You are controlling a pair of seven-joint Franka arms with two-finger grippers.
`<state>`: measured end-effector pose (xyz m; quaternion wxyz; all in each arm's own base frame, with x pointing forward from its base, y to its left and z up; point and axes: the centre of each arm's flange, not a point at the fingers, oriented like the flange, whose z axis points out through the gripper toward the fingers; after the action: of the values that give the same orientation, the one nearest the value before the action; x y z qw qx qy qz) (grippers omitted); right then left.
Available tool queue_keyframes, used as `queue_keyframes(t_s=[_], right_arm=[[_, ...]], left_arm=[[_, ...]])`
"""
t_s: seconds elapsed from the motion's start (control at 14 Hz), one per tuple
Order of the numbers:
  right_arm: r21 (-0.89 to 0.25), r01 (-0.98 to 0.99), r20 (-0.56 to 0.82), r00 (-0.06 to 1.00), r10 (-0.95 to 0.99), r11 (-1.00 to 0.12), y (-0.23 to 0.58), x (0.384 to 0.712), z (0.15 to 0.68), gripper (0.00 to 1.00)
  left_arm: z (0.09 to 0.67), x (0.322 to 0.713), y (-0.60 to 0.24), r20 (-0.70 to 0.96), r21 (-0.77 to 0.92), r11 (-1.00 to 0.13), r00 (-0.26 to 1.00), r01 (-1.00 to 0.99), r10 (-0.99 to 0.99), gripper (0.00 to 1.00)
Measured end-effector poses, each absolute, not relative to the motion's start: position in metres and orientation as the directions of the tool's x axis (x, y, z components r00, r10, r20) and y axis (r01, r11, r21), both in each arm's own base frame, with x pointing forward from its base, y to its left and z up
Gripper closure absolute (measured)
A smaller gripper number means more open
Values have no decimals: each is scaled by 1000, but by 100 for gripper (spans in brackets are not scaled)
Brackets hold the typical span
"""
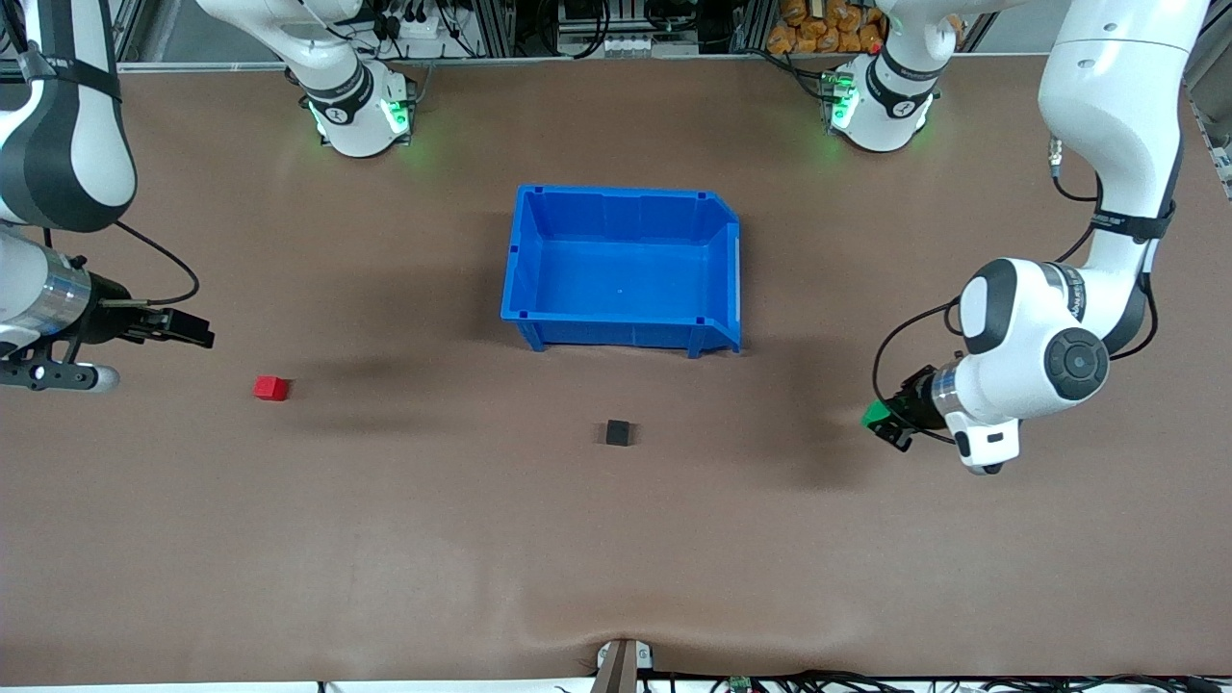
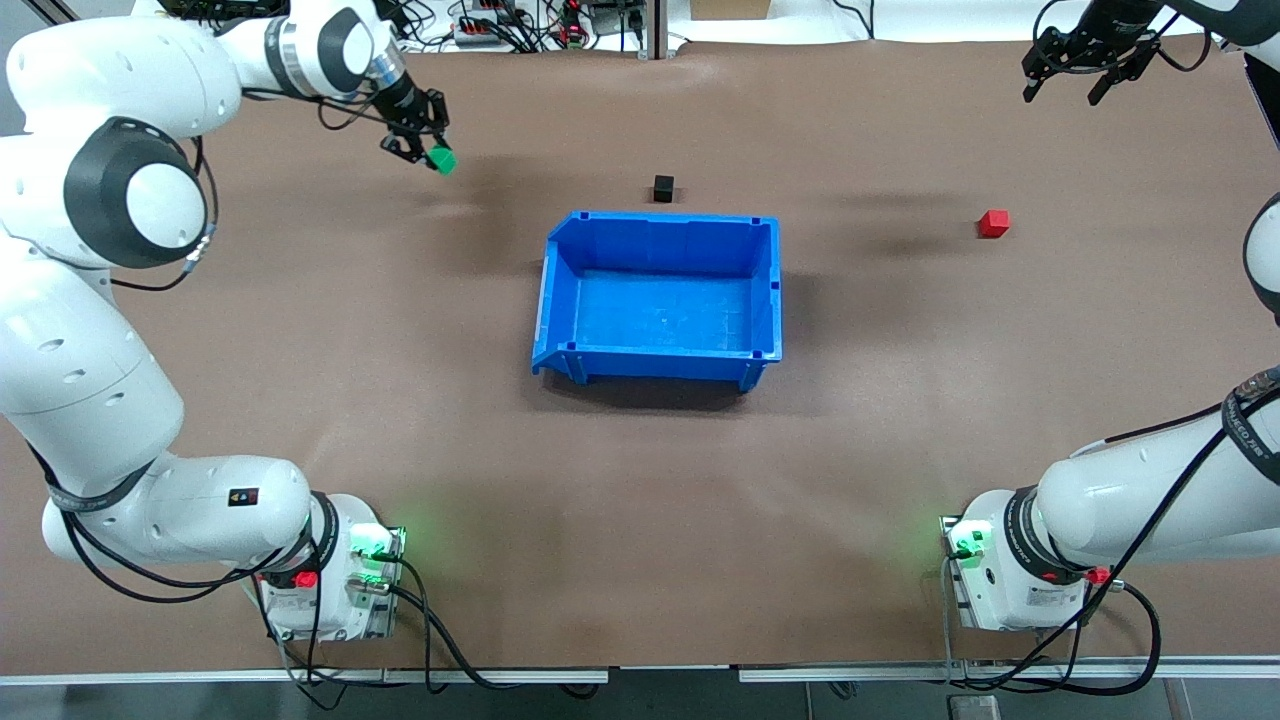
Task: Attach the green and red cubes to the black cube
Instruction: 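Carry the green cube with the left gripper while the right gripper approaches the red cube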
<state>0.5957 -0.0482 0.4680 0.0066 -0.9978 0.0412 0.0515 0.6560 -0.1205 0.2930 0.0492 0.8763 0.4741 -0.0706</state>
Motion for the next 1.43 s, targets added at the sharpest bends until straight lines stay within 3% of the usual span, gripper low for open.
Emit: queue_keyframes(t_s=[1.43], right_arm=[[0, -87, -117, 989, -87, -996, -52, 613, 423, 0]], left_arm=[[274, 687, -277, -260, 12, -239, 234, 971, 937, 61]])
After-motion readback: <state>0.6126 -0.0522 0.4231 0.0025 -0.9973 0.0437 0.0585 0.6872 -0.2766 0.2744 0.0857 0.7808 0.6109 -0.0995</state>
